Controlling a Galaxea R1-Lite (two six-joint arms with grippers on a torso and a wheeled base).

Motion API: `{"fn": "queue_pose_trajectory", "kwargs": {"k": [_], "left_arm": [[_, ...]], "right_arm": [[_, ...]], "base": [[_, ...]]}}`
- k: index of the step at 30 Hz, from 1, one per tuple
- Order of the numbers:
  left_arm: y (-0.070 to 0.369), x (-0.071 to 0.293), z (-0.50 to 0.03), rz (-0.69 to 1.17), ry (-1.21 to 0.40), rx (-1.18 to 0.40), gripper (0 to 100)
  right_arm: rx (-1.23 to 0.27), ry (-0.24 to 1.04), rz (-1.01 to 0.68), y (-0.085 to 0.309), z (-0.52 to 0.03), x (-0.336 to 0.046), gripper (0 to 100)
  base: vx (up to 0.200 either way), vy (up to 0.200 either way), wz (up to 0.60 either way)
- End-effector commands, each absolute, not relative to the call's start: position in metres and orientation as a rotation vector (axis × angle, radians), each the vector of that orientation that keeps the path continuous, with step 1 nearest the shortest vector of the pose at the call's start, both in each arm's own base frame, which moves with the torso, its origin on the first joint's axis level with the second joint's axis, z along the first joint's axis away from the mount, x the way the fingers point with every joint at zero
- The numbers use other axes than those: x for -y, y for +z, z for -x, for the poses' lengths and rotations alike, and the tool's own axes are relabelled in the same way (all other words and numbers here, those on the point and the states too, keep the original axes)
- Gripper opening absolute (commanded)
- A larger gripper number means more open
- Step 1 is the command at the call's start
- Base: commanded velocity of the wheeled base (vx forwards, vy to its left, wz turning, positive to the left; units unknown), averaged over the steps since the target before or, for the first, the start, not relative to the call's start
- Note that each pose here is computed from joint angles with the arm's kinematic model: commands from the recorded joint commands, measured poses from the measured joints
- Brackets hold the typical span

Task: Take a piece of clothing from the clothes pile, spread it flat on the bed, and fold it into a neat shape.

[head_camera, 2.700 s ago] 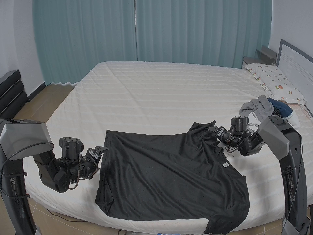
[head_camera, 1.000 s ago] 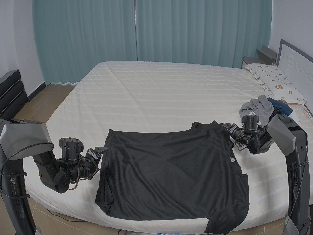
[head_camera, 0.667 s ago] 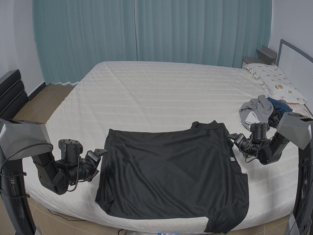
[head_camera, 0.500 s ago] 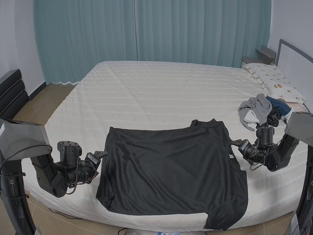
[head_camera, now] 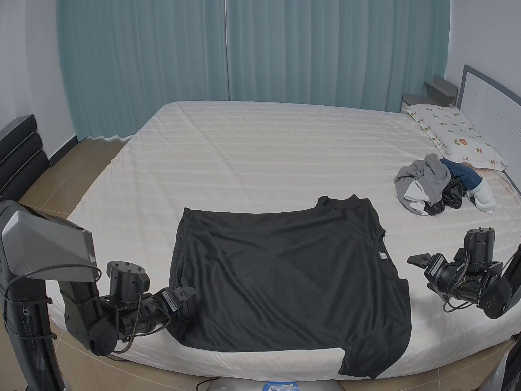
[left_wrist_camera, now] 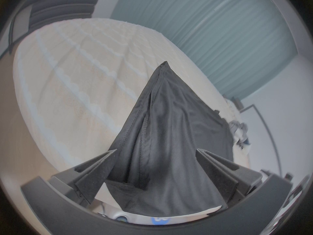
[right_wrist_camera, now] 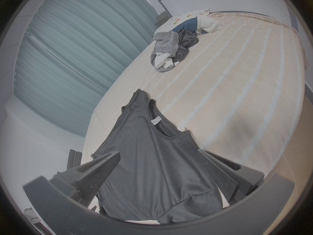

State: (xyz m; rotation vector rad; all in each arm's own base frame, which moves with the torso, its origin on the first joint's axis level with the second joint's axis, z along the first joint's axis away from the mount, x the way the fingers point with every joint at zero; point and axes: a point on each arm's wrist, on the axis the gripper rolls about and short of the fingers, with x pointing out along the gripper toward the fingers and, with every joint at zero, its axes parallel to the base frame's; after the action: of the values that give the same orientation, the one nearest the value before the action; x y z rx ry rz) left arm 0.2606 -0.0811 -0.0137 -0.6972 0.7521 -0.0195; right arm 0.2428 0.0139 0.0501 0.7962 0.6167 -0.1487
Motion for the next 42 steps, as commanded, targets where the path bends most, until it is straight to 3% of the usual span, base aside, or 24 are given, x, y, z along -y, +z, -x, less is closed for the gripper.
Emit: {"fn": "queue_pose_trajectory", "kwargs": {"k": [1, 17, 18, 28, 42], "left_arm": [[-0.040, 0.096, -0.254, 0.530, 0.000, -0.808, 100], [-0.042, 0.104, -0.256, 0.432, 0.044, -0.758, 100], [-0.042, 0.104, -0.255, 0.431, 0.046, -0.759, 0], [-0.046, 0.084, -0.240, 0.299, 0.124, -0.796, 0], [-0.046, 0.072, -0.236, 0.264, 0.154, -0.812, 0]], "right_arm": [[-0.620, -0.136, -0.791, 0.053, -0.234, -0.016, 100], [-0.637, -0.115, -0.781, 0.052, -0.229, -0.022, 100], [-0.637, -0.115, -0.781, 0.052, -0.229, -0.022, 100], [-0.637, -0.116, -0.780, 0.053, -0.228, -0.022, 100], [-0.636, -0.114, -0.780, 0.053, -0.227, -0.022, 100]], "base": [[0.000, 0.000, 0.00], [0.000, 0.000, 0.00], [0.000, 0.000, 0.00], [0.000, 0.000, 0.00], [0.000, 0.000, 0.00]]}}
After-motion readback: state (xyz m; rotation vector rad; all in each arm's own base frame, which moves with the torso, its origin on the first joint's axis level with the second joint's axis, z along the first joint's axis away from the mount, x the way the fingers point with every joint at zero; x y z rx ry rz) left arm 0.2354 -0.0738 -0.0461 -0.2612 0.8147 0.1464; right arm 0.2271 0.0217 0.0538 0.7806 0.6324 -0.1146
